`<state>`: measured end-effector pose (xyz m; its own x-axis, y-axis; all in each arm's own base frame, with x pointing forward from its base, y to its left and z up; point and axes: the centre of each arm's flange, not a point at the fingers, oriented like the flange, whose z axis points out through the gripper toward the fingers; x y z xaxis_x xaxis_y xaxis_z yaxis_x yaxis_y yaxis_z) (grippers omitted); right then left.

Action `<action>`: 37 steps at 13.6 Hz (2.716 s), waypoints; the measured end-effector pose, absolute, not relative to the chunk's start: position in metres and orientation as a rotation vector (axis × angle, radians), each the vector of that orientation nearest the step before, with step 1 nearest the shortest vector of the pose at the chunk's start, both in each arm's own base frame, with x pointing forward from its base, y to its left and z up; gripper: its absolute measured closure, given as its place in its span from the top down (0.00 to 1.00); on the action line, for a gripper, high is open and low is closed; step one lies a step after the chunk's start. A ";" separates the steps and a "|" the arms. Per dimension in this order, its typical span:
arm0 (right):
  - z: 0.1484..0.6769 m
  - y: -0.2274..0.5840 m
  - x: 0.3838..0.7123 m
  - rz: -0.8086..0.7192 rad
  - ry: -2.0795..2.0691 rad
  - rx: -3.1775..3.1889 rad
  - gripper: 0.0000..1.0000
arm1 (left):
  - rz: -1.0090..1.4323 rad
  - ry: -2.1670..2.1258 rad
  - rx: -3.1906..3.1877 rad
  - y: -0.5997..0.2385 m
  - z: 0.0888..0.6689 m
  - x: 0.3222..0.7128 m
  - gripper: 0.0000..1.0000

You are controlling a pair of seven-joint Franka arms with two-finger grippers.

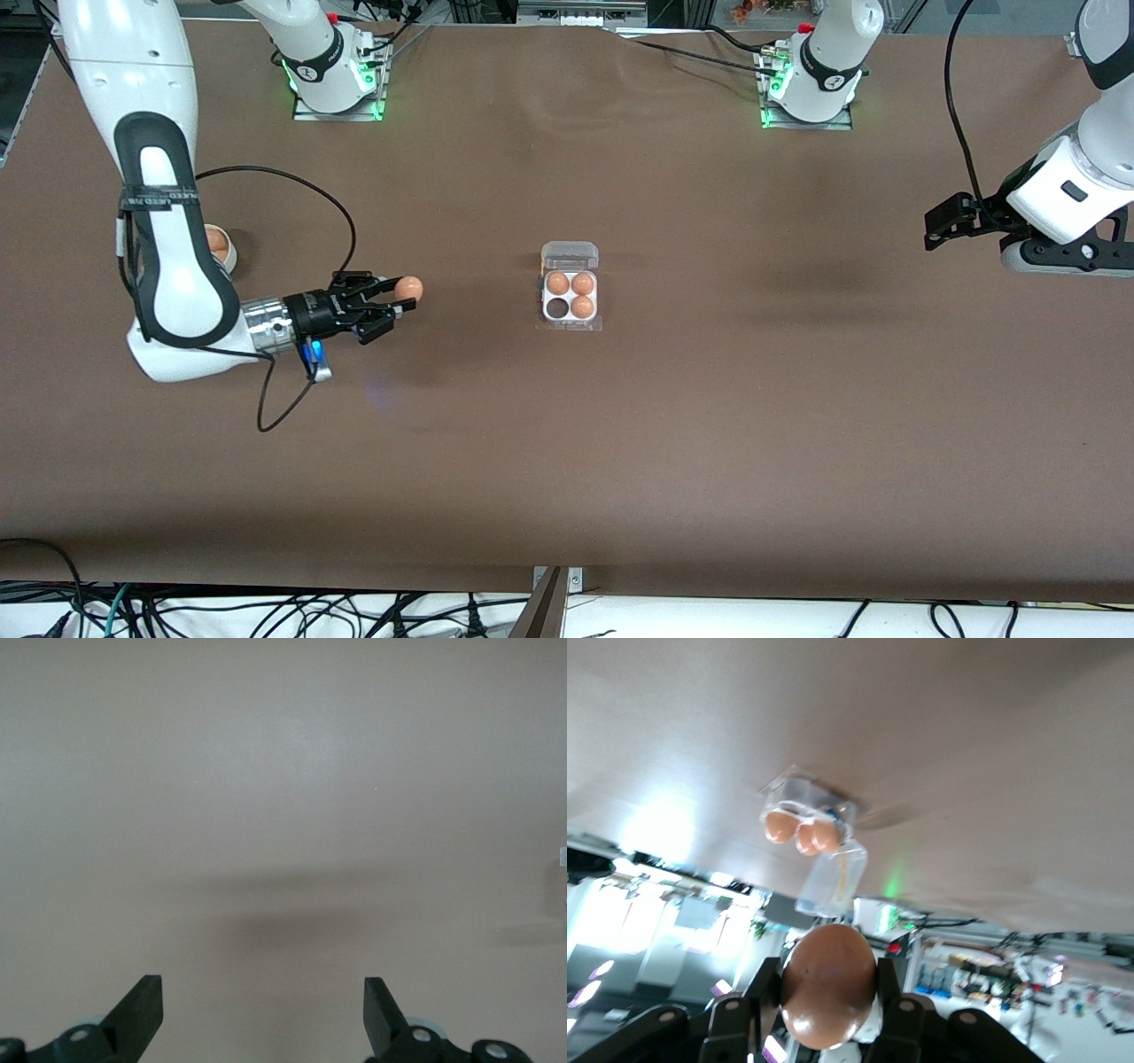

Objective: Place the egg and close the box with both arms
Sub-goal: 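Lift the egg and carry it with the right gripper to the carton, then lower the egg into the empty carton cup and open the right gripper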

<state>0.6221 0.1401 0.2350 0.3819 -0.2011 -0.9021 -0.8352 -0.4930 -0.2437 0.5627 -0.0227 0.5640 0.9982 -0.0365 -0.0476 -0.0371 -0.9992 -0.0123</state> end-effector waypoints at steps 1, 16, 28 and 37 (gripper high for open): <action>0.227 0.150 0.623 1.122 0.905 -1.877 0.48 | 0.074 0.057 -3.127 -0.023 0.564 0.563 1.00; 0.179 0.309 0.603 1.085 1.241 -1.710 0.48 | 0.031 0.033 -3.129 -0.019 0.577 0.566 1.00; 0.156 0.355 0.578 1.064 1.253 -1.767 0.48 | 0.057 0.030 -3.128 -0.018 0.567 0.570 1.00; 0.135 0.364 0.565 1.078 1.240 -1.796 0.48 | 0.067 0.030 -3.128 -0.018 0.564 0.571 1.00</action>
